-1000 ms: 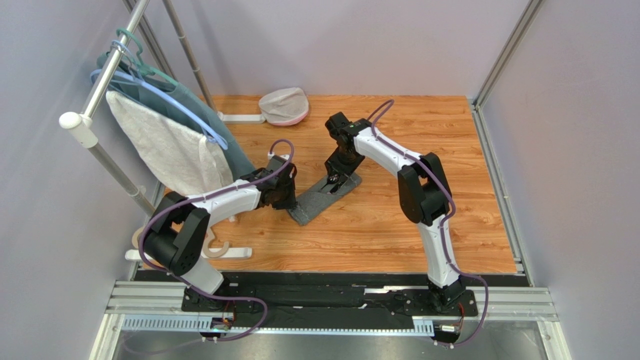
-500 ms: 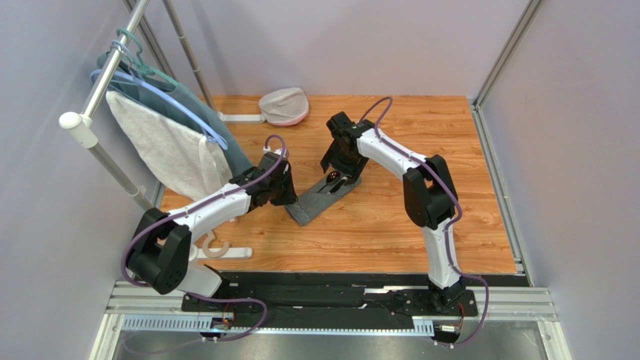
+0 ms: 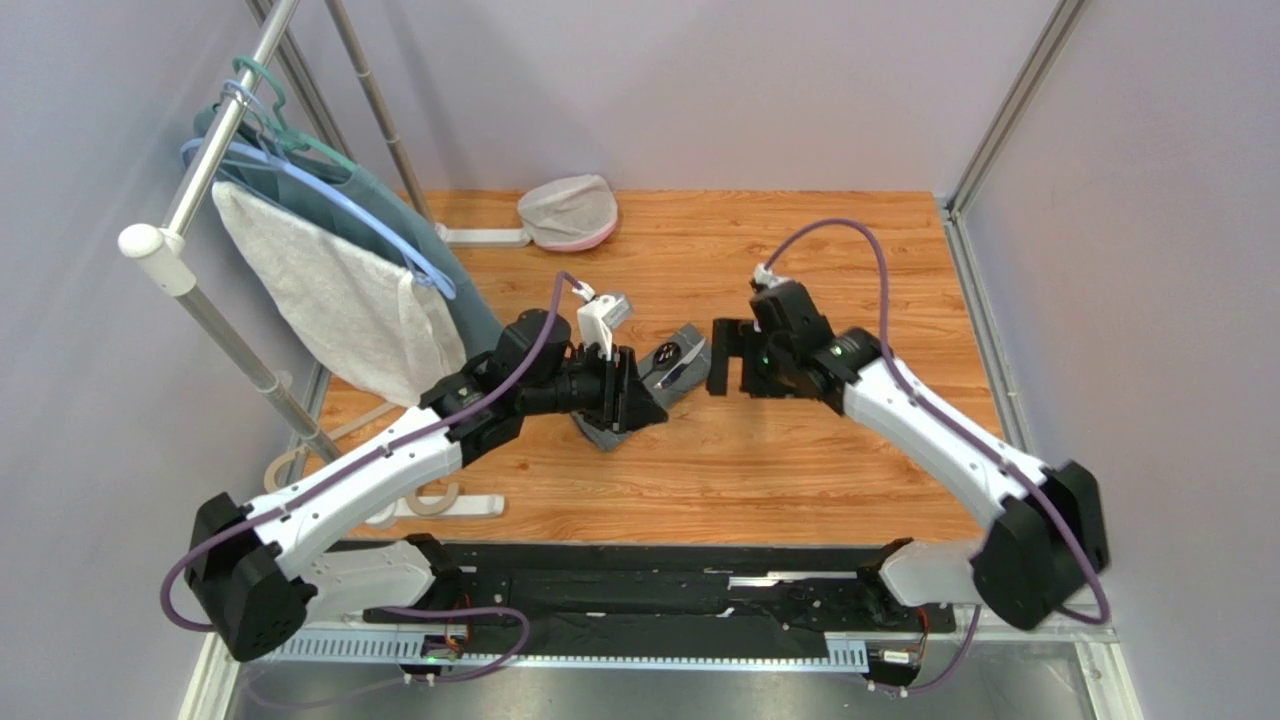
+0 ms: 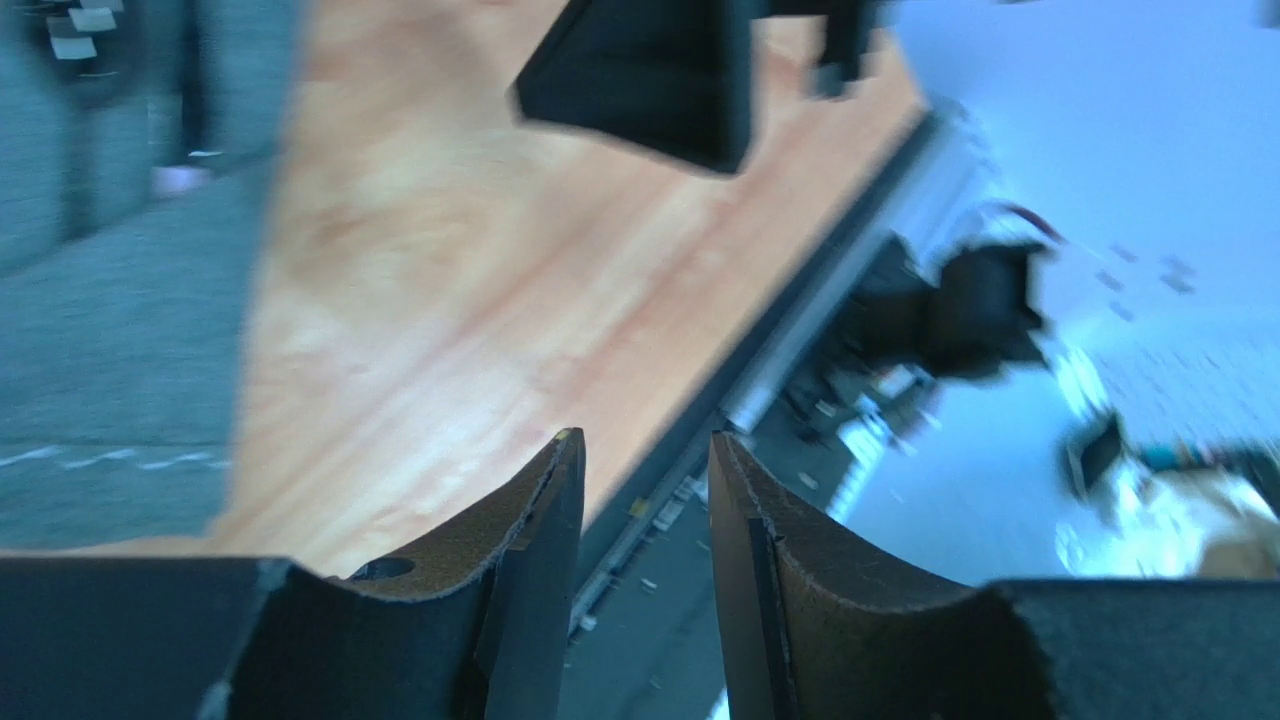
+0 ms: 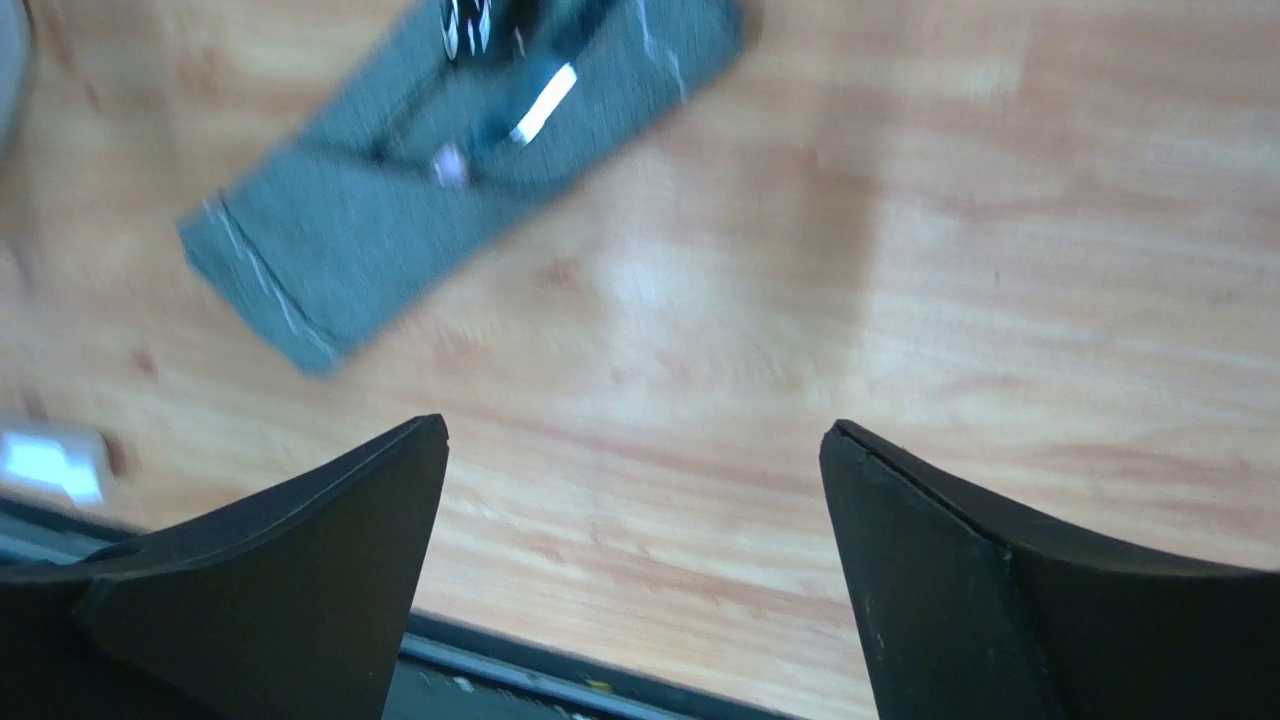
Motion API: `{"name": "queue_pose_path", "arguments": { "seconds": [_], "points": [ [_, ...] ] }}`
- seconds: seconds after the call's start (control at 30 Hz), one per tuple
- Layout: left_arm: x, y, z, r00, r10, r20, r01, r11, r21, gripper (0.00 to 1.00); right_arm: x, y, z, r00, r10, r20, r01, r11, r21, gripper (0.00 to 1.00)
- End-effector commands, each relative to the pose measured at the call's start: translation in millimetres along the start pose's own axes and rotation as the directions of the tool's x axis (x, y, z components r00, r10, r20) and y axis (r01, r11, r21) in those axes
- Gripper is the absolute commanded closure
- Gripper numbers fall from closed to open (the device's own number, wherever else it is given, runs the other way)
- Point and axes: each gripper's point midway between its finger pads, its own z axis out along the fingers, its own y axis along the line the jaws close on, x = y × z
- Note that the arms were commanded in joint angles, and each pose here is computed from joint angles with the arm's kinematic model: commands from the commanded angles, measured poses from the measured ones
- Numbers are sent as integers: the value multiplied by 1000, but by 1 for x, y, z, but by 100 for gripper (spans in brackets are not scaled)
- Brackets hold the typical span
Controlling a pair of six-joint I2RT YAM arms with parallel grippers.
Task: Fold the napkin into a case and place the utensils inside
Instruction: Reset both arms
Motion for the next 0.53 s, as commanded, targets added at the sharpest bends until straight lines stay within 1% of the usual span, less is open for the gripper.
{"name": "queue_pose_path", "arguments": {
  "seconds": [0.0,0.03,0.07,0.1,0.13,0.17,0.2,0.23,0.3,0.33,0.37,0.43,0.47,0.5],
  "points": [
    [-1,-55,-21,994,32,103,-57,967,249,47,17,20,-31,986,-96,139,127,963,-237,0],
    [-5,-65,-33,985,37,166,-84,954,288,42,37,12,-28,989,-91,116,117,963,-242,0],
    [1,-69,-33,979,27,202,-93,940,329,38,41,13,-34,987,-81,137,116,957,-268,0],
    [1,-74,-39,972,27,234,-111,929,353,34,37,15,-57,979,-33,203,97,945,-313,0],
    [-2,-82,-52,958,25,286,-138,914,382,34,51,7,-55,980,-30,195,91,945,-314,0],
    [3,-84,-56,950,16,311,-150,899,410,34,54,6,-65,976,-18,219,93,936,-338,0],
    [4,-86,-62,943,18,333,-166,890,424,32,52,5,-83,958,7,286,104,923,-370,0],
    [3,-91,-75,927,17,375,-193,879,436,32,59,-2,-84,954,35,298,81,925,-371,0],
    [8,-85,-80,916,3,400,-190,883,430,30,64,-10,-89,937,63,343,76,922,-379,0],
    [8,-87,-89,904,0,428,-207,875,438,30,60,-11,-103,913,114,391,64,909,-413,0],
    [12,-85,-90,904,-6,427,-202,875,441,30,65,-15,-99,911,136,388,40,911,-411,0],
    [11,-88,-100,892,-13,451,-216,865,452,29,65,-17,-106,891,174,420,31,899,-437,0],
    [13,-87,-101,893,-20,450,-210,865,455,29,66,-19,-106,886,204,417,3,895,-445,0],
    [13,-87,-102,892,-22,452,-209,865,456,29,61,-25,-105,869,233,437,-27,903,-429,0]
  ]
}}
